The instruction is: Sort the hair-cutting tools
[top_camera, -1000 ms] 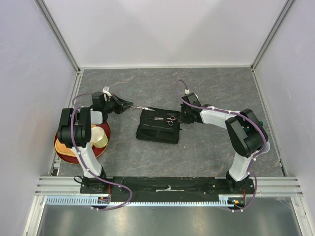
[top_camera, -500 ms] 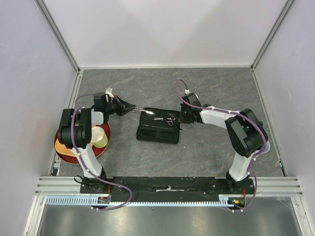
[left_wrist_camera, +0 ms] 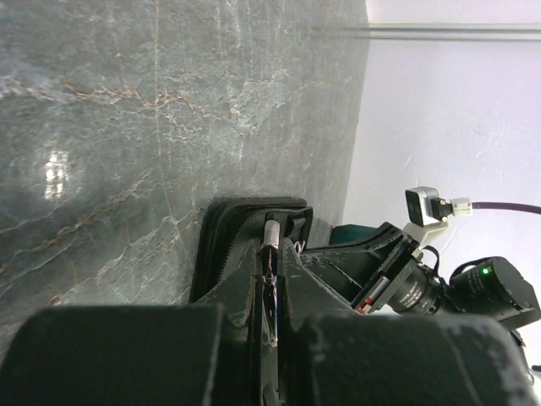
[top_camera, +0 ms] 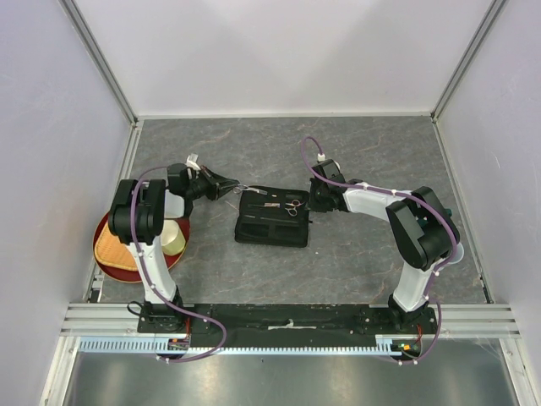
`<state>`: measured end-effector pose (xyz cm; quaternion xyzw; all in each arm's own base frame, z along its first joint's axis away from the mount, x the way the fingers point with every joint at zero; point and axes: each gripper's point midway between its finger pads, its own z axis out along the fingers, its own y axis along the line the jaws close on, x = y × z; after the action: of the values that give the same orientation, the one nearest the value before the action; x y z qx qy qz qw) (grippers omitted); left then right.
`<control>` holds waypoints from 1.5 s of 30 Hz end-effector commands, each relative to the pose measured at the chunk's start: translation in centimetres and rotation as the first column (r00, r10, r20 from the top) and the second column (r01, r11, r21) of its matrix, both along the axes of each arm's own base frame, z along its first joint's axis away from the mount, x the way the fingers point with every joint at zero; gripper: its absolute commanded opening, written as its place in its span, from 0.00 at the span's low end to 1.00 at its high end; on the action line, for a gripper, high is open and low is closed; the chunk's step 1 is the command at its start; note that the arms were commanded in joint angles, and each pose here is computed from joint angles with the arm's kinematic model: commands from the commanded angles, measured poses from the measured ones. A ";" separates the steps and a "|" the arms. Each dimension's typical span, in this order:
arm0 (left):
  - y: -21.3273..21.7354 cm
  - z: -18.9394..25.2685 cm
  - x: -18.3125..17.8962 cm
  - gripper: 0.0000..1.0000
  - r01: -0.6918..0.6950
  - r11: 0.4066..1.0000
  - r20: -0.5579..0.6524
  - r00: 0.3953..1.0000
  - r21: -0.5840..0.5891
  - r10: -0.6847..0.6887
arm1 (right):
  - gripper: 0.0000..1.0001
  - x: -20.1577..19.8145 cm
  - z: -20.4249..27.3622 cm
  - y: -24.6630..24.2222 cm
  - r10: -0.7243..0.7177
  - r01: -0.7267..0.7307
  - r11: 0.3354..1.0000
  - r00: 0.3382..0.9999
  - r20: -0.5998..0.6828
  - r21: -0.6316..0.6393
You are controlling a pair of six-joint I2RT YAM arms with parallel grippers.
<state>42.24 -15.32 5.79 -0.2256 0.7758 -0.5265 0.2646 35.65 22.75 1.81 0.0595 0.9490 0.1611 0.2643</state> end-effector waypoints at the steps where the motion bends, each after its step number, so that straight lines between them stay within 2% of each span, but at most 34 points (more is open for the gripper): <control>1: -2.6 1.4 -1.0 0.02 0.091 0.991 0.036 0.995 -0.102 -0.088 | 0.04 -0.8 -3.2 0.6 0.009 -0.009 1.000 0.999 -0.053 -0.003; 8: -3.4 0.4 -1.0 0.03 0.109 0.992 0.013 0.994 -0.071 -0.108 | 0.04 -0.7 -3.2 0.6 0.010 -0.010 1.000 0.999 -0.054 -0.005; 9: -3.3 0.3 -0.9 0.12 0.101 0.993 0.009 0.995 -0.061 -0.101 | 0.04 -0.7 -3.2 0.7 0.011 -0.011 1.000 0.999 -0.053 -0.003; 11: -3.2 0.0 -1.1 0.23 0.100 0.994 -0.001 0.995 -0.031 -0.101 | 0.04 -0.7 -3.2 0.7 0.012 -0.012 1.000 0.999 -0.052 -0.004; 12: -3.1 0.0 -0.8 0.32 0.090 0.996 0.001 0.996 -0.013 -0.090 | 0.04 -0.7 -3.2 0.7 0.011 -0.011 1.000 0.999 -0.053 -0.003; 14: -2.8 0.1 -0.8 0.39 0.092 0.995 -0.004 0.996 0.035 -0.092 | 0.04 -0.7 -3.2 0.7 0.012 -0.012 1.000 0.999 -0.052 -0.004; 15: -2.5 0.3 -0.4 0.47 0.075 0.995 0.000 0.997 0.062 -0.075 | 0.04 -0.6 -3.2 0.6 0.009 -0.010 1.000 0.999 -0.052 -0.005; 17: -2.1 0.6 -0.5 0.52 0.070 0.991 -0.003 0.998 0.114 -0.070 | 0.04 -0.7 -3.2 0.6 0.012 -0.012 1.000 0.998 -0.054 -0.005; 18: -1.7 0.8 0.0 0.58 0.046 0.989 0.002 0.999 0.141 -0.047 | 0.04 -0.7 -3.2 0.6 0.011 -0.011 1.000 0.999 -0.053 -0.006; 19: -1.5 0.9 0.2 0.60 0.042 0.984 0.017 0.999 0.172 -0.045 | 0.04 -0.8 -3.3 0.6 0.013 -0.013 1.000 0.998 -0.056 -0.007; 20: -1.4 0.2 -0.4 0.61 0.049 0.979 -0.041 0.998 0.196 -0.042 | 0.04 -0.7 -3.3 0.6 0.012 -0.012 1.000 0.998 -0.054 -0.007; 21: -1.1 1.0 0.4 0.63 0.022 0.973 -0.019 1.000 0.232 -0.018 | 0.04 -0.7 -3.3 0.6 0.010 -0.011 1.000 0.998 -0.055 -0.006; 30: 0.9 -0.8 0.2 0.69 0.015 0.863 -0.155 0.985 0.505 0.074 | 0.04 -0.8 -3.4 0.6 0.013 -0.013 1.000 0.998 -0.057 -0.008; 33: 1.7 -1.3 -0.4 0.73 0.012 0.831 -0.176 0.979 0.556 0.104 | 0.04 -0.8 -3.5 0.6 0.012 -0.012 1.000 0.998 -0.059 -0.008; 37: 2.4 -0.8 -0.7 0.73 0.002 0.804 -0.161 0.980 0.595 0.117 | 0.04 -0.8 -3.5 0.6 0.013 -0.013 1.000 0.998 -0.059 -0.009; 38: 2.4 -0.4 -0.7 0.72 -0.004 0.802 -0.153 0.981 0.597 0.119 | 0.04 -0.8 -3.4 0.6 0.012 -0.012 1.000 0.998 -0.058 -0.007; 41: 2.4 -0.4 -0.8 0.58 -0.006 0.800 -0.148 0.982 0.599 0.119 | 0.04 -0.8 -3.4 0.6 0.013 -0.013 1.000 0.998 -0.056 -0.007; 42: 2.3 -0.4 -0.8 0.48 -0.005 0.801 -0.147 0.982 0.599 0.115 | 0.04 -0.9 -3.5 0.5 0.011 -0.011 1.000 0.998 -0.057 -0.008; 45: 1.5 -0.3 -0.5 0.43 0.005 0.811 -0.134 0.987 0.586 0.090 | 0.04 -0.9 -3.5 0.5 0.012 -0.012 1.000 0.998 -0.058 -0.007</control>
<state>41.06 -13.41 4.05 -0.2193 0.9134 -0.2403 0.2446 35.66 22.75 1.74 0.0600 0.9491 0.1630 0.2626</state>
